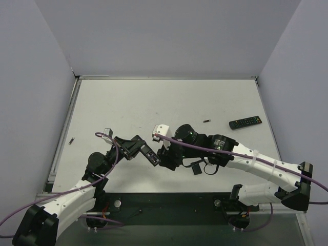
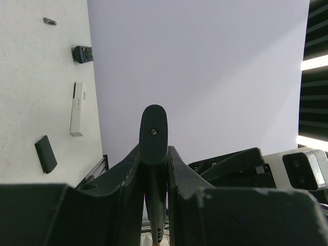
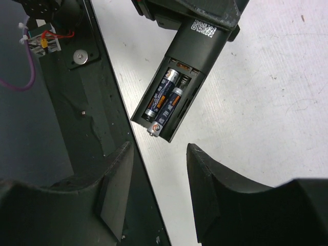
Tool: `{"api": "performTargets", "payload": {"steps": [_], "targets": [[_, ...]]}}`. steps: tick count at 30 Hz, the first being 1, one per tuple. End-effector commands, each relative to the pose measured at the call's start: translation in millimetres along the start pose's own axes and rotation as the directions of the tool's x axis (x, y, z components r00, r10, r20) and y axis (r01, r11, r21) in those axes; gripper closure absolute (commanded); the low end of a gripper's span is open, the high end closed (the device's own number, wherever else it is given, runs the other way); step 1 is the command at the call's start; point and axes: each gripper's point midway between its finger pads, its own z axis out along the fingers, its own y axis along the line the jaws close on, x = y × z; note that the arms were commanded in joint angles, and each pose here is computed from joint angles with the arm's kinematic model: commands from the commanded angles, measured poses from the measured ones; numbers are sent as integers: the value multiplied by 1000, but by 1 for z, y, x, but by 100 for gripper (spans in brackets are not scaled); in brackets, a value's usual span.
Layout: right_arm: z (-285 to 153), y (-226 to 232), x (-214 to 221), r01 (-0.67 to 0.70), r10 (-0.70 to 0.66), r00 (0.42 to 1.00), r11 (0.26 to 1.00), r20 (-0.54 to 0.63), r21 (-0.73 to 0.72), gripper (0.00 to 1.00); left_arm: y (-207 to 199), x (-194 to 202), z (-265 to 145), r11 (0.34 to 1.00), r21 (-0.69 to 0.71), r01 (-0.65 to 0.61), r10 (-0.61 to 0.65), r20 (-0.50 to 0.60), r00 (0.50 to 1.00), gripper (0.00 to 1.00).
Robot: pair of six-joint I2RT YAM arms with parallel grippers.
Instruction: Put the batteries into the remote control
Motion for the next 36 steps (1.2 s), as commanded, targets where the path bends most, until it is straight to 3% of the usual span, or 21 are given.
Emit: {"api": "performTargets", "payload": {"steps": [1, 27, 36], "targets": [[5, -1, -14, 37, -36, 998, 999, 53, -23, 59, -10, 3, -5, 998, 58, -7, 7, -11, 1000, 100], [22, -19, -10, -13, 13, 999, 1000, 38, -1, 62, -22, 5, -6, 996, 92, -19, 21, -19, 1000, 100], [-8, -5, -17, 124, -116, 987, 990, 112, -67, 61, -20, 8, -7, 996, 88, -20, 23, -36, 999, 100]]}}
